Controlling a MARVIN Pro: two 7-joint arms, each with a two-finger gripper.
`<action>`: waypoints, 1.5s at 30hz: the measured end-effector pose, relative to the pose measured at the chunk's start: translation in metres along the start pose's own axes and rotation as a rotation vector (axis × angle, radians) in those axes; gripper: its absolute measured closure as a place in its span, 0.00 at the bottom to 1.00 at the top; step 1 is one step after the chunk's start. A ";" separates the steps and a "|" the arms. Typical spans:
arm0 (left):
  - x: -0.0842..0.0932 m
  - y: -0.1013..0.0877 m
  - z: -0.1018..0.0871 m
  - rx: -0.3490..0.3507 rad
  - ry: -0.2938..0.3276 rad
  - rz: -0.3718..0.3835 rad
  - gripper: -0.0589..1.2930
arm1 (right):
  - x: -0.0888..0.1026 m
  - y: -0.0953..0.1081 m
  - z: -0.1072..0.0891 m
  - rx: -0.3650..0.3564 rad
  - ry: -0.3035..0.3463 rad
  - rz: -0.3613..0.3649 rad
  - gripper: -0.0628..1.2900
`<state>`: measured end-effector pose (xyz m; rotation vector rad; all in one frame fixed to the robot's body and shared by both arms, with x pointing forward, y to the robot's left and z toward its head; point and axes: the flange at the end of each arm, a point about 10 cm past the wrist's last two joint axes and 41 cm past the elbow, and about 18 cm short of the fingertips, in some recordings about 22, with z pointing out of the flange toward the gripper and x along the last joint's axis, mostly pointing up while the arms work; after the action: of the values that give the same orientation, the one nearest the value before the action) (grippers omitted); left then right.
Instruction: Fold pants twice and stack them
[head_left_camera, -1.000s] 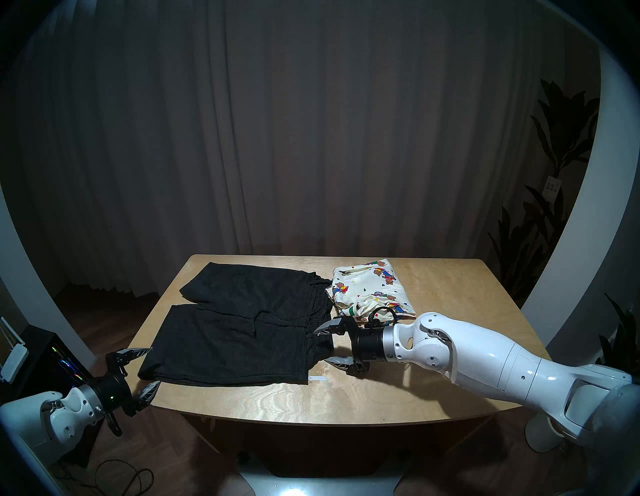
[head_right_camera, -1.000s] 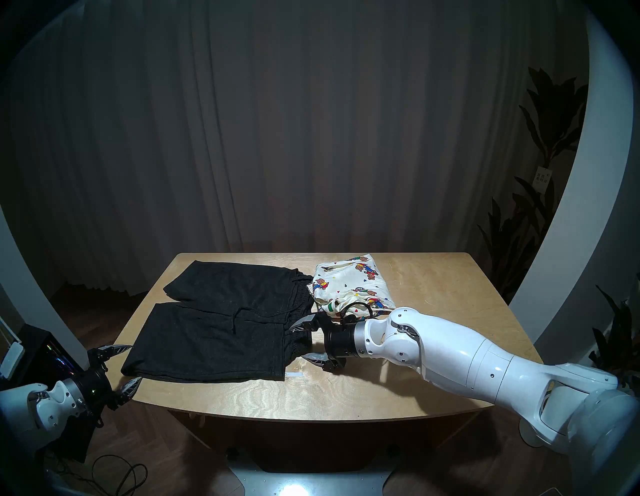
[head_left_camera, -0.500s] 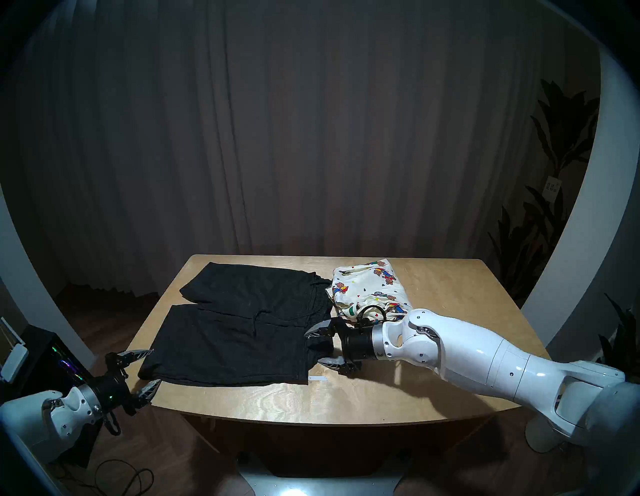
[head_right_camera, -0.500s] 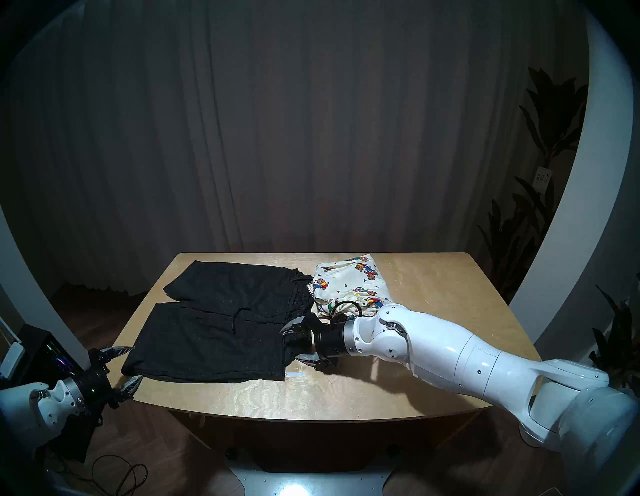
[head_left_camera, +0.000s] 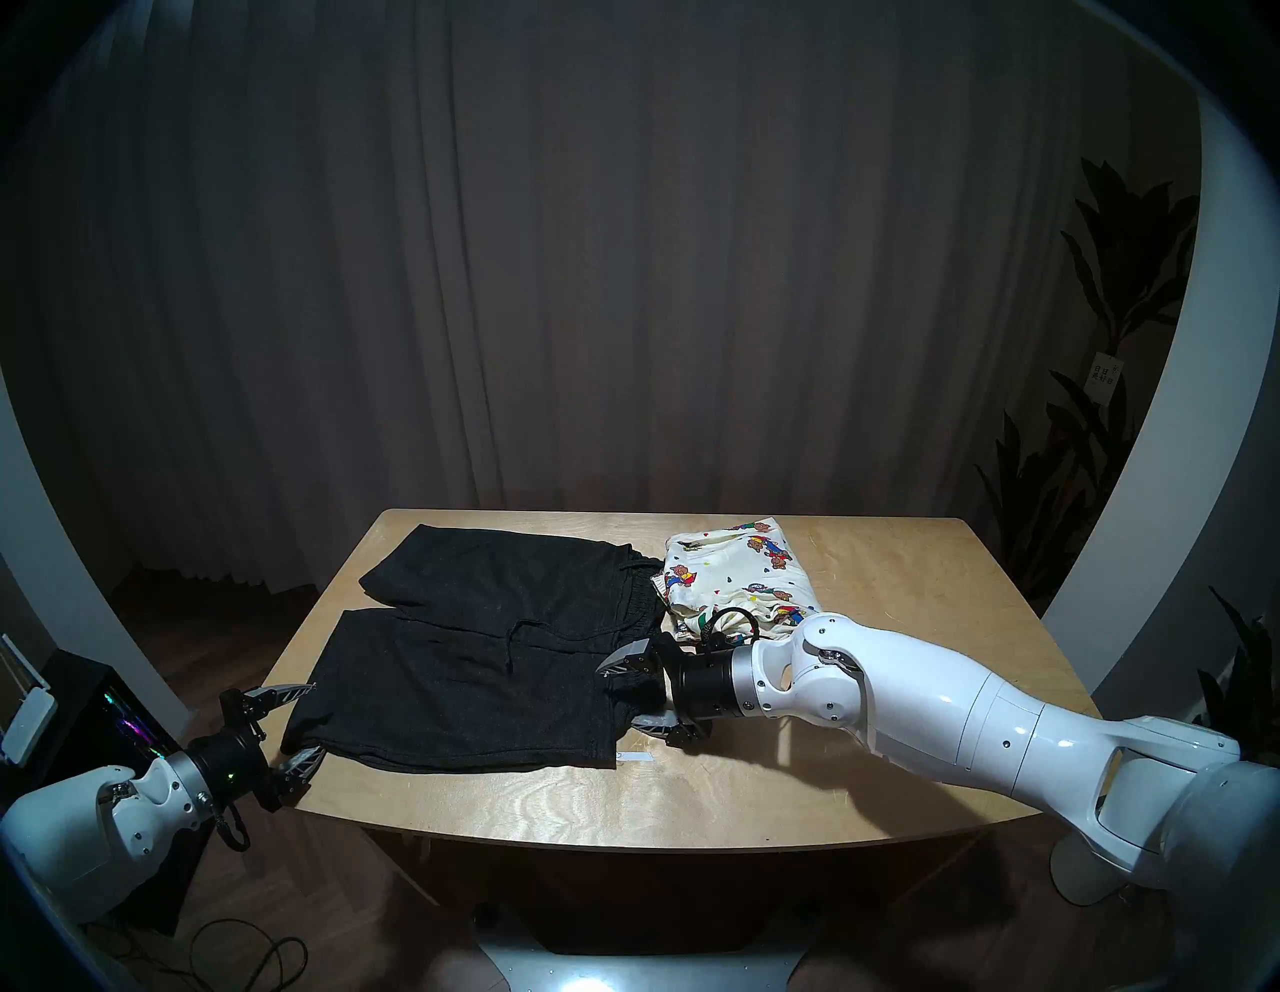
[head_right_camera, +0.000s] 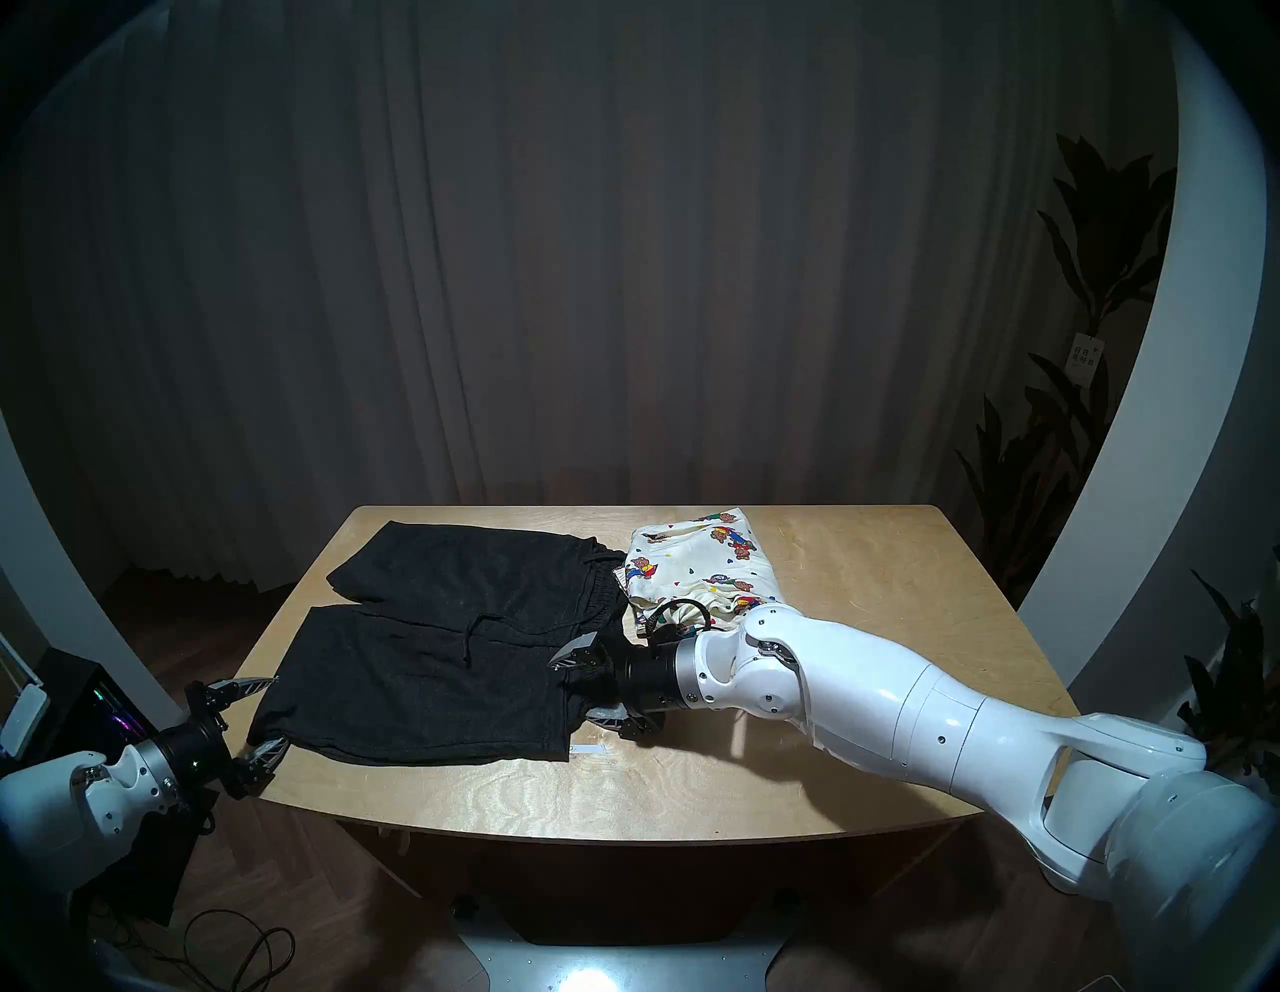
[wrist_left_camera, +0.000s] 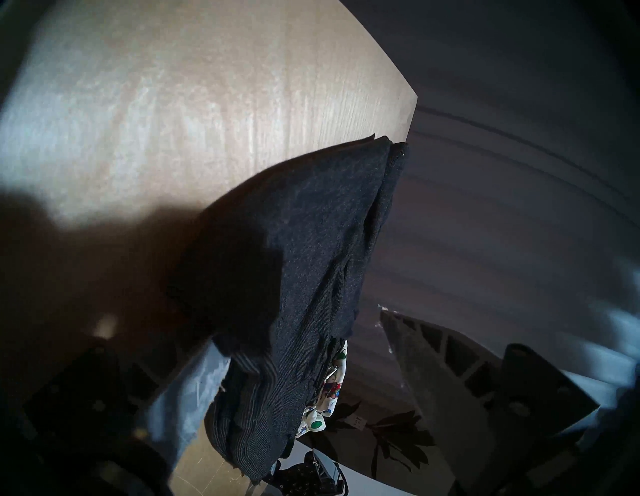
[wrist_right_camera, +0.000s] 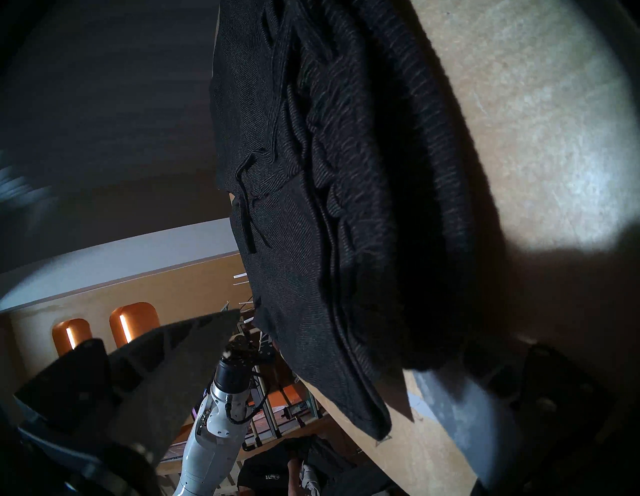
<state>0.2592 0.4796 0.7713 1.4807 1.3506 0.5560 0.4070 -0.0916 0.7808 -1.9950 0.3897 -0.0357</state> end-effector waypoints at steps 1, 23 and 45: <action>0.001 0.001 0.002 -0.005 0.000 -0.001 0.20 | 0.000 0.000 0.001 0.000 -0.001 -0.001 0.09; 0.006 0.000 0.007 0.021 -0.036 -0.014 0.32 | -0.003 -0.003 0.017 -0.002 -0.023 -0.054 0.19; -0.017 -0.005 -0.001 0.123 -0.010 -0.035 0.36 | -0.010 -0.004 0.021 -0.002 -0.043 -0.070 0.16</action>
<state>0.2514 0.4636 0.7722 1.5538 1.4216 0.4494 0.4027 -0.0691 0.7768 -2.0071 0.2922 -0.0371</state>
